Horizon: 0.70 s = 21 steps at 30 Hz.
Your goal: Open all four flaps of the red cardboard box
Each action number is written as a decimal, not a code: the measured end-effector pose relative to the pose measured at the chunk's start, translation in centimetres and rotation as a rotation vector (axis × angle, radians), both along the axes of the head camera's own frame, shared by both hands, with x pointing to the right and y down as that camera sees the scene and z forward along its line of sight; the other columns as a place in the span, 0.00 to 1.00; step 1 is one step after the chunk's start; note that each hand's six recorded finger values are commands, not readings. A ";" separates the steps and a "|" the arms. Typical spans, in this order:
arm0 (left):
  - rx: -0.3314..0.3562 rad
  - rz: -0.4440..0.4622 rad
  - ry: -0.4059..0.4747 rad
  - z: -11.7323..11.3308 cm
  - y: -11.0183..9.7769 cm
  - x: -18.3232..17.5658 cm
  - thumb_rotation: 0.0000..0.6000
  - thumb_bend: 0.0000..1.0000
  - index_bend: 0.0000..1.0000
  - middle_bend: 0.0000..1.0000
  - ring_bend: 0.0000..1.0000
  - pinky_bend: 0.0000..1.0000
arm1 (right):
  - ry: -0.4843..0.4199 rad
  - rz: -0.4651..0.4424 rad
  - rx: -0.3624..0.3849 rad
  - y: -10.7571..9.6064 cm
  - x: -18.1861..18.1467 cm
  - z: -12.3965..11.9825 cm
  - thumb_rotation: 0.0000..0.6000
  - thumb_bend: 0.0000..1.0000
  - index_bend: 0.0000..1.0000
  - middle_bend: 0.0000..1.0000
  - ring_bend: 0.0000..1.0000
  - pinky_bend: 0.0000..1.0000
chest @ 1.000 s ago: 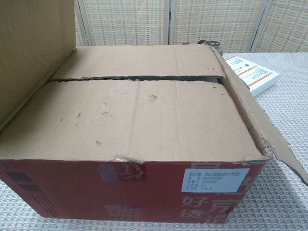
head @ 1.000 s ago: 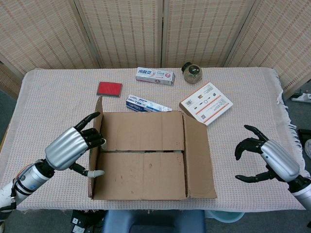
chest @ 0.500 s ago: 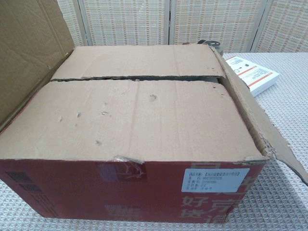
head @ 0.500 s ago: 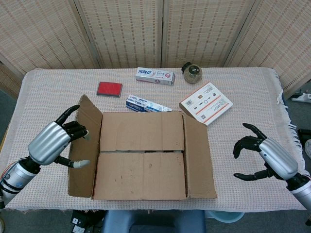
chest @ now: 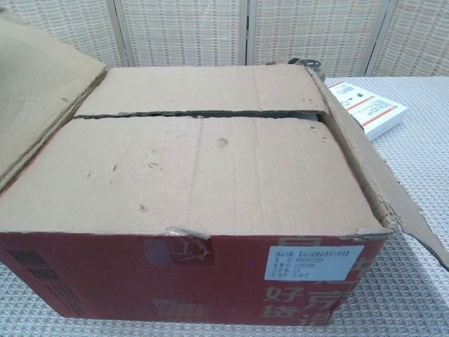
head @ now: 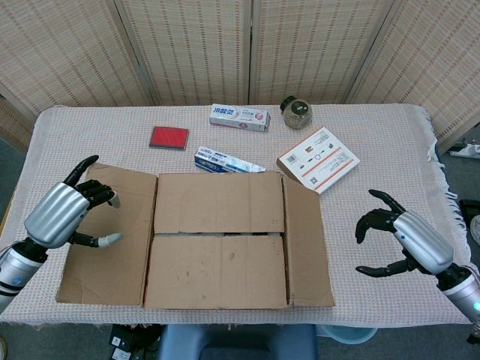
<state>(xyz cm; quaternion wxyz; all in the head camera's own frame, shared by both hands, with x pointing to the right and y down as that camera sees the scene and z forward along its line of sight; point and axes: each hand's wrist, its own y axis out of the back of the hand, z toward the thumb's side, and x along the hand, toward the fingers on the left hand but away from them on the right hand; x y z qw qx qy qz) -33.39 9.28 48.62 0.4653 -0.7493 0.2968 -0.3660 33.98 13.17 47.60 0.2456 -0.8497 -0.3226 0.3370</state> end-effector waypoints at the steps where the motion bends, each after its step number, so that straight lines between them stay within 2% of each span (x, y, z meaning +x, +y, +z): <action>1: -0.006 -0.007 -0.001 0.2 0.0 0.0 0.12 0.19 0.50 0.55 0.48 0.00 | 0.008 -0.008 0.002 0.0 -0.1 0.1 0.59 0.08 0.52 0.48 0.36 0.00; 4: -0.020 -0.016 -0.001 0.8 0.1 0.1 0.11 0.19 0.47 0.55 0.46 0.00 | 0.032 -0.032 0.011 -0.1 -0.6 0.3 0.63 0.08 0.48 0.43 0.35 0.01; 10: -0.051 -0.015 -0.037 2.4 0.8 0.7 0.12 0.20 0.32 0.45 0.38 0.00 | 0.074 -0.083 0.058 -0.6 -2.6 1.1 0.65 0.09 0.29 0.28 0.29 0.12; 12: -0.066 -0.017 -0.050 3.0 1.0 0.9 0.12 0.21 0.27 0.41 0.35 0.00 | 0.081 -0.102 0.064 -0.8 -3.6 1.5 0.69 0.09 0.22 0.23 0.26 0.13; 14: -0.081 -0.021 -0.066 3.5 1.1 1.0 0.13 0.23 0.23 0.38 0.33 0.00 | 0.087 -0.122 0.066 -1.2 -4.8 2.1 0.80 0.09 0.13 0.17 0.21 0.13; 17: -0.096 -0.031 -0.080 4.1 1.3 1.2 0.20 0.26 0.19 0.36 0.31 0.00 | 0.092 -0.148 0.073 -2.0 -6.6 2.9 0.95 0.09 0.05 0.14 0.18 0.13; 20: -0.110 -0.035 -0.093 4.7 1.5 1.3 0.28 0.28 0.17 0.35 0.31 0.00 | 0.095 -0.169 0.094 -2.8 -8.3 3.5 1.00 0.09 0.02 0.11 0.16 0.13; 21: -0.111 -0.035 -0.097 4.7 1.5 1.3 0.35 0.29 0.16 0.35 0.31 0.00 | 0.099 -0.174 0.099 -3.0 -8.7 3.8 1.00 0.09 0.01 0.10 0.15 0.13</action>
